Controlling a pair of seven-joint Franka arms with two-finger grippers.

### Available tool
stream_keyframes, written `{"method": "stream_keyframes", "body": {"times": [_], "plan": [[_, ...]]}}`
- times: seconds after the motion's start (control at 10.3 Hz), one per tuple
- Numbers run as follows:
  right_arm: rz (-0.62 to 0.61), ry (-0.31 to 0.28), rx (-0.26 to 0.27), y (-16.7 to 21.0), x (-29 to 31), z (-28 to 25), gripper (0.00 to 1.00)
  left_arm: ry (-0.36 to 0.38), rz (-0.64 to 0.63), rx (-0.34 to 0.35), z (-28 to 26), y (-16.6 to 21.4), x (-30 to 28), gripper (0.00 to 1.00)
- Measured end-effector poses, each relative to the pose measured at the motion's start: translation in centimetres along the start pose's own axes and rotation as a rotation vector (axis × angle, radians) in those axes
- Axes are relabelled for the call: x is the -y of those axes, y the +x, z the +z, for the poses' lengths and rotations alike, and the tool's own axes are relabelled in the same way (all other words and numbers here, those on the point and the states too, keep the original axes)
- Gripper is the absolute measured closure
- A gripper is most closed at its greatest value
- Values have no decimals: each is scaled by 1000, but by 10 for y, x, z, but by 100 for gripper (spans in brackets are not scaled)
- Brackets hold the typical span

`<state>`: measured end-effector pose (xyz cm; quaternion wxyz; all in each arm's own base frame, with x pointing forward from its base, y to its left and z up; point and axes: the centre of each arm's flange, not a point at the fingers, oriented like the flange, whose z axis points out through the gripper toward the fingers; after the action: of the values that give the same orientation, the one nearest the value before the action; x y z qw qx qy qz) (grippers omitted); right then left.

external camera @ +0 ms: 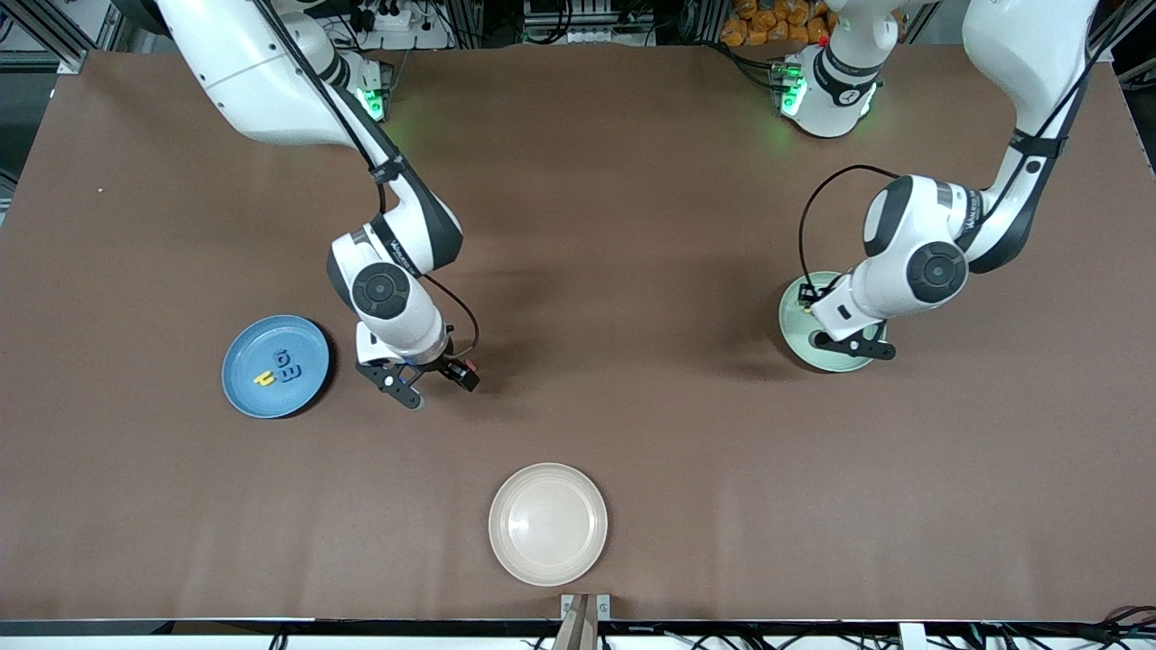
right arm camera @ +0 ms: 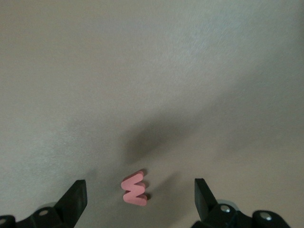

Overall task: Sort upper and lower case letters into plates
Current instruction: 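Drop the b in the green plate while the right gripper reaches pink W, then grasp the pink W with the right gripper while the left gripper withdraws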

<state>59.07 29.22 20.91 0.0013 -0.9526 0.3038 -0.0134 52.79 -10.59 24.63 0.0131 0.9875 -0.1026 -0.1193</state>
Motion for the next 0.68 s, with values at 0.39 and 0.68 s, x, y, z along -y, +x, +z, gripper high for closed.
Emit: {"method": "stream_keyframes", "body": {"times": [0.39,0.68], "plan": [[48,38,-3,-9,7,23,0,-11,15,-36,35,-16,1,57],[51,27,6,-20,10,34,0,-12,17,-30,40,-20,-3,29]]}}
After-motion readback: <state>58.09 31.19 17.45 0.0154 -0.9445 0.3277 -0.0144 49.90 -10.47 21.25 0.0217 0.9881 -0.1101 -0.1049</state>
